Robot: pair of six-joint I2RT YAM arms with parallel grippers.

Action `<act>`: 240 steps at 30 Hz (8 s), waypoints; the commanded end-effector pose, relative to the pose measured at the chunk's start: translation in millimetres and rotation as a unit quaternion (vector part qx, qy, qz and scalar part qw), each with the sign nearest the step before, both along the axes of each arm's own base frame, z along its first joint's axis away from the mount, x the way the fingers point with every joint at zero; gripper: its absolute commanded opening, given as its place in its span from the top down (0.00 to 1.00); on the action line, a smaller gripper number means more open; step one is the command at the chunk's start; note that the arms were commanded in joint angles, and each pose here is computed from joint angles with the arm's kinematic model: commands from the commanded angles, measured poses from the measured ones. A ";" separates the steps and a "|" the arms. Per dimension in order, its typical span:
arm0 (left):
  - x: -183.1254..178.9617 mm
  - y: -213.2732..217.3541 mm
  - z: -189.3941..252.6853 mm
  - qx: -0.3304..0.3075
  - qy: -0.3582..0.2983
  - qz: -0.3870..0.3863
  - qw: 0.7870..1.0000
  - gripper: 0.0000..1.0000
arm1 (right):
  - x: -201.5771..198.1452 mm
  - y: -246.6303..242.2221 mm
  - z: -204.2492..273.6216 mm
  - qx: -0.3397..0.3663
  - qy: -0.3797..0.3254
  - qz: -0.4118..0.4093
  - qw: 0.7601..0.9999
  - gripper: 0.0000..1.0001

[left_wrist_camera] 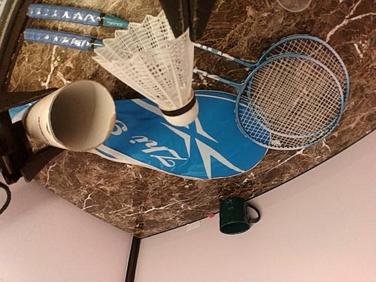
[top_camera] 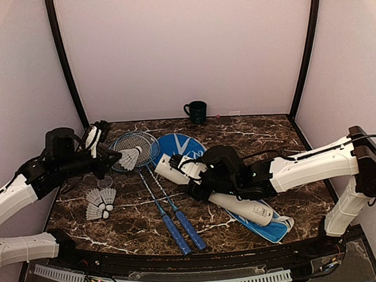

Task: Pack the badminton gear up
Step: Pick up the shuttlecock from the center of the board, then place the shuttlecock on the shuttle tube, then pick up the shuttlecock from the center of the board.

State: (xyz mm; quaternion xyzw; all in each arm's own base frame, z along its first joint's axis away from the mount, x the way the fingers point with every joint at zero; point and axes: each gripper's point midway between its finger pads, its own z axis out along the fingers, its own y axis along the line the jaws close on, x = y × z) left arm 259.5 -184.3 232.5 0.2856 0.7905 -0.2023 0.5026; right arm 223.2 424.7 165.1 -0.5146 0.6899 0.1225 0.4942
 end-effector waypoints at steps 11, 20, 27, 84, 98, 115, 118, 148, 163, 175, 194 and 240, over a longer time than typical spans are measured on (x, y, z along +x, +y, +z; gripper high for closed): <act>-5.4 -33.4 49.7 -0.186 0.098 -0.103 0.972 1.00 | -0.6 -4.4 28.2 0.034 -0.014 -0.016 0.999 0.32; -33.9 -38.6 75.3 -0.267 0.140 -0.159 0.940 1.00 | -2.9 -5.9 31.3 0.038 -0.020 -0.017 0.999 0.32; -50.3 -43.7 92.3 -0.312 0.194 -0.192 0.910 1.00 | -7.3 -9.3 36.9 0.038 -0.029 -0.018 0.999 0.32; -62.0 -81.1 26.8 -0.263 0.444 -0.297 0.803 1.00 | -53.5 9.2 63.0 0.063 -0.082 0.041 0.994 0.29; -66.3 -109.6 21.5 -0.208 0.463 -0.345 0.790 1.00 | -56.2 15.4 50.7 0.050 -0.079 0.045 0.995 0.29; -81.0 -128.6 5.8 -0.138 0.479 -0.343 0.796 1.00 | -51.0 15.0 46.1 0.045 -0.086 0.031 0.995 0.29; -78.0 -129.2 6.4 -0.136 0.473 -0.339 0.802 0.98 | -50.4 14.9 44.5 0.043 -0.084 0.030 0.995 0.29; -42.3 -58.4 43.0 -0.092 0.273 -0.216 0.933 0.46 | -46.5 10.9 44.8 0.047 -0.085 0.013 0.995 0.29; 16.0 21.2 -4.7 -0.082 0.194 0.070 0.975 0.45 | -42.3 10.9 52.7 0.088 -0.052 0.012 0.995 0.29; 38.3 160.3 -84.0 -0.139 0.282 0.314 0.896 0.41 | -33.9 4.1 51.1 0.106 -0.045 0.003 0.993 0.29; 29.6 165.1 -159.2 -0.164 0.417 0.325 0.833 0.52 | -23.3 -11.7 56.2 0.126 -0.049 -0.007 0.991 0.29; 0.0 132.4 -174.8 -0.163 0.513 0.292 0.790 0.94 | -17.7 -8.5 53.8 0.131 -0.047 -0.001 0.990 0.28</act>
